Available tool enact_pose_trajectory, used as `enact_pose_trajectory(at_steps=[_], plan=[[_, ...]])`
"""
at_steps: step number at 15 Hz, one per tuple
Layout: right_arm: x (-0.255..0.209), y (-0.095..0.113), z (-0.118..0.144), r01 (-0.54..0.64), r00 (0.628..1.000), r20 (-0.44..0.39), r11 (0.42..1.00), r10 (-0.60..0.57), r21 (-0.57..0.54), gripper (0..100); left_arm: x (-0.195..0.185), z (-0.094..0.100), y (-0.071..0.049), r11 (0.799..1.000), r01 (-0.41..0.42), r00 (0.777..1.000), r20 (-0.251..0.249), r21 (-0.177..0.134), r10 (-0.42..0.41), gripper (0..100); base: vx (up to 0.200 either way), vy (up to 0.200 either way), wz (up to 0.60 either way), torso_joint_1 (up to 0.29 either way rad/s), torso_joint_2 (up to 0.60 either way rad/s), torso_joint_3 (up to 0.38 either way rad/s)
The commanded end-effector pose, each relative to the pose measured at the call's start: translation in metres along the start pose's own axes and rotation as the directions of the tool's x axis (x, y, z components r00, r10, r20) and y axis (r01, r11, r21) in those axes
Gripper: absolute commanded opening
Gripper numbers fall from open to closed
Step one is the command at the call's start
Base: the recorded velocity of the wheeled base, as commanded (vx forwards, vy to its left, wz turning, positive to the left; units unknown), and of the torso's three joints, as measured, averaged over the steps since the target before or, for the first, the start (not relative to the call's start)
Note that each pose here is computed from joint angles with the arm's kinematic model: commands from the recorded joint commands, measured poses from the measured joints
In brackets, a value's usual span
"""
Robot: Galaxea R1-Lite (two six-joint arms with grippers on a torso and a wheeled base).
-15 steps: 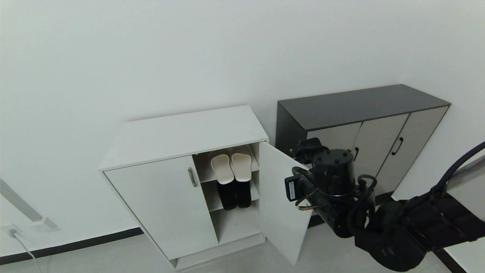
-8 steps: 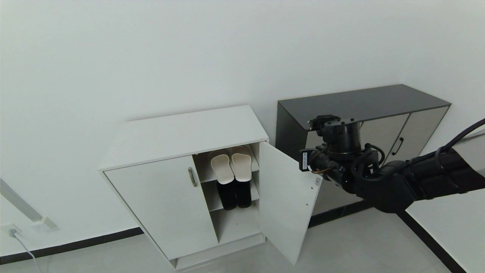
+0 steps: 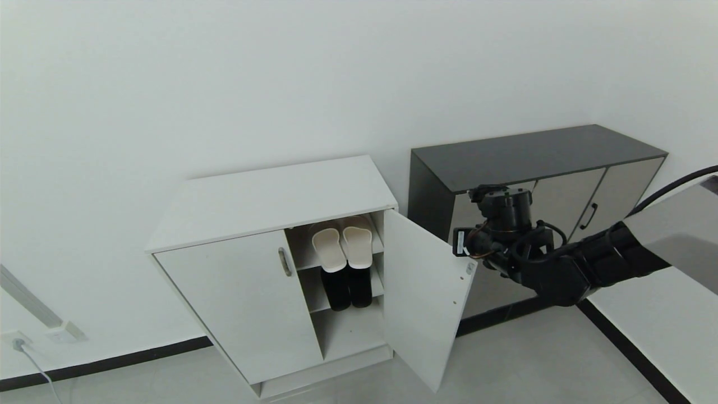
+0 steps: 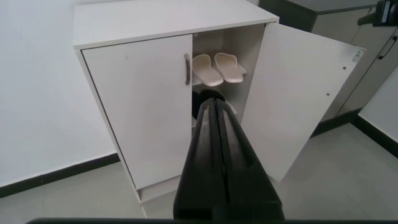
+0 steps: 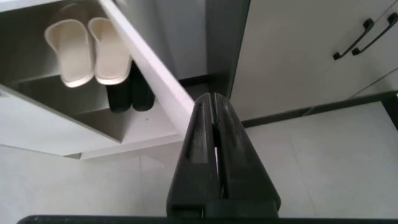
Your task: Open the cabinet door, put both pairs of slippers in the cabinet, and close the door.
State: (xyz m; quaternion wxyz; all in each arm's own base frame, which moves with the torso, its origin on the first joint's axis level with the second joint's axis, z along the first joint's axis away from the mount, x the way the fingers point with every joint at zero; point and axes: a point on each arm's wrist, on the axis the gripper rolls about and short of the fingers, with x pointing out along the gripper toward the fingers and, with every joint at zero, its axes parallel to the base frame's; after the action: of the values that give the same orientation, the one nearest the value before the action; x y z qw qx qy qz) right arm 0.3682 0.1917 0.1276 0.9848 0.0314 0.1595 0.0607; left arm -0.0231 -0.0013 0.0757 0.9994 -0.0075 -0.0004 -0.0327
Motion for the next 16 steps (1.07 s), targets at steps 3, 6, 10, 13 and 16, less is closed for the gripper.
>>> enact_pose_trajectory(at_steps=[3, 6, 10, 13, 16], plan=[[0.026, -0.002, -0.024, 0.023, 0.999, -0.037, 1.0, -0.023, -0.009, 0, 0.0, 0.0, 0.0, 1.0, 0.001, 1.0, -0.001, 0.0, -0.001, 0, 0.0, 0.0, 0.0, 0.0, 0.0, 0.0], [0.035, -0.002, -0.03, 0.027, 0.999, -0.045, 1.0, -0.028, -0.013, 0, 0.0, 0.0, 0.0, 1.0, 0.001, 1.0, 0.0, 0.0, -0.001, 0, 0.0, 0.0, 0.0, 0.0, 0.0, 0.0], [0.036, -0.001, -0.033, 0.026, 0.998, -0.049, 1.0, -0.027, -0.016, 0, 0.0, 0.0, 0.0, 1.0, 0.001, 1.0, -0.001, 0.0, -0.001, 0, 0.0, 0.0, 0.0, 0.0, 0.0, 0.0], [0.031, 0.005, -0.035, 0.011, 0.998, -0.053, 1.0, -0.012, -0.02, 0, 0.0, 0.0, 0.0, 1.0, -0.001, 1.0, -0.001, 0.0, 0.001, 0, 0.0, 0.0, 0.0, 0.0, 0.0, 0.0], [0.019, 0.024, -0.037, -0.035, 0.998, -0.053, 0.999, 0.033, -0.035, 0, 0.0, 0.0, 0.0, 1.0, 0.001, 1.0, -0.001, 0.0, -0.001, 0, 0.0, 0.0, 0.0, 0.0, 0.0, 0.0]])
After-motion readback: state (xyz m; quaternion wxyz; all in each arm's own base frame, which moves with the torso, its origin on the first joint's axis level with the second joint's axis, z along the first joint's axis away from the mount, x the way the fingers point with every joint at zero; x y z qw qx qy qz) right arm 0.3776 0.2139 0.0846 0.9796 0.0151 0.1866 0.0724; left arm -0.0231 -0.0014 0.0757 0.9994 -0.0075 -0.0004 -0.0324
